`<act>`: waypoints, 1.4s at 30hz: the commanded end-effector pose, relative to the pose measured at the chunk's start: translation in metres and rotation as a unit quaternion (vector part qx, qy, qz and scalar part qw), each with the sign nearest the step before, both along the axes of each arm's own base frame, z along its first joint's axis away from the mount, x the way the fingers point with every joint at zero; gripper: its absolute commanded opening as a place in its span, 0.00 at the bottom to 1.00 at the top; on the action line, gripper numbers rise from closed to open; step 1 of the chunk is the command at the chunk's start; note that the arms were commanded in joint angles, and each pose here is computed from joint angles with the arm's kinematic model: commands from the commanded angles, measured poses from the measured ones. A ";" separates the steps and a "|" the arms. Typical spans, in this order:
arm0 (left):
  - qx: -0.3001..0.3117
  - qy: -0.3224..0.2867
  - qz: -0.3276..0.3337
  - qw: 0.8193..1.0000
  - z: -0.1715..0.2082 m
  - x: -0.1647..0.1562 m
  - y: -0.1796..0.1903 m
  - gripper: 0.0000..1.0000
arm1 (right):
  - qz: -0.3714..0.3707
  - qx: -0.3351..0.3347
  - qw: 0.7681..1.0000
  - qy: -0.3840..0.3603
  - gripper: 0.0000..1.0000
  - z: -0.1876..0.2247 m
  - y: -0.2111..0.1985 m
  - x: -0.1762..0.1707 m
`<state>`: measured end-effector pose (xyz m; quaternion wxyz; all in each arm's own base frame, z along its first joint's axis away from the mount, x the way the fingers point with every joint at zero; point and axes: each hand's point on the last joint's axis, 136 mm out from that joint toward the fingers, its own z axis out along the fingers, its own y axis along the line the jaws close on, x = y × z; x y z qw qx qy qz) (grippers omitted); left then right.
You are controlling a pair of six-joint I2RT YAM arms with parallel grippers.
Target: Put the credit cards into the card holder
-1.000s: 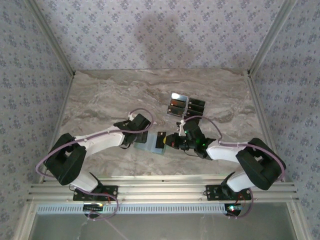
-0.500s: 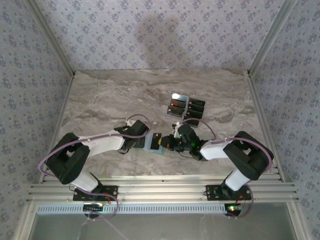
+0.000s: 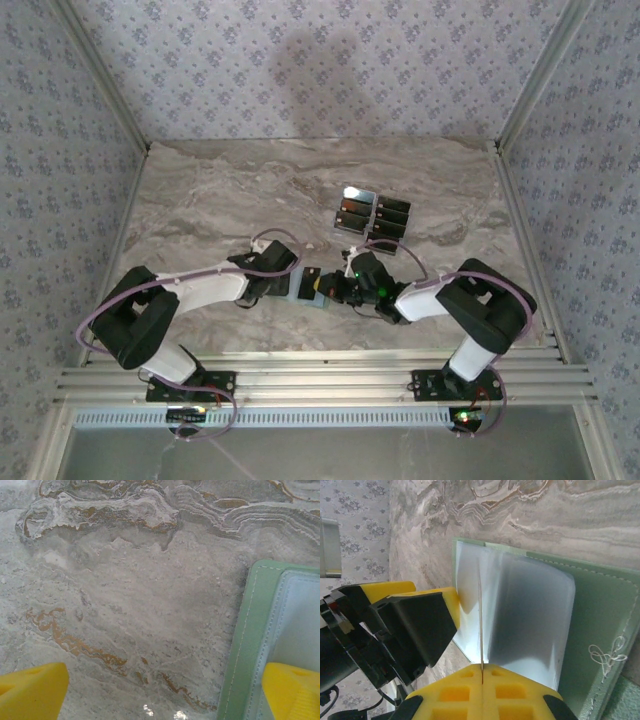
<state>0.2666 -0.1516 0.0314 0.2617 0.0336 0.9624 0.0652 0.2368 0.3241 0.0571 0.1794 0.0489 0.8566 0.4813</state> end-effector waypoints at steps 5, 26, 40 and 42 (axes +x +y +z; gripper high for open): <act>0.015 0.013 -0.007 1.000 0.000 -0.006 0.005 1.00 | -0.012 0.012 1.000 -0.002 0.00 -0.002 0.005 0.003; 0.016 0.017 -0.013 1.000 -0.002 -0.005 0.003 1.00 | -0.031 0.021 0.999 0.015 0.00 -0.021 0.001 0.001; 0.017 0.019 -0.012 1.000 -0.002 -0.006 0.003 1.00 | -0.022 0.031 0.999 0.027 0.00 -0.031 0.010 0.001; 0.018 0.019 -0.012 1.000 -0.003 -0.006 0.003 1.00 | -0.022 0.032 0.999 0.027 0.00 -0.031 0.009 0.001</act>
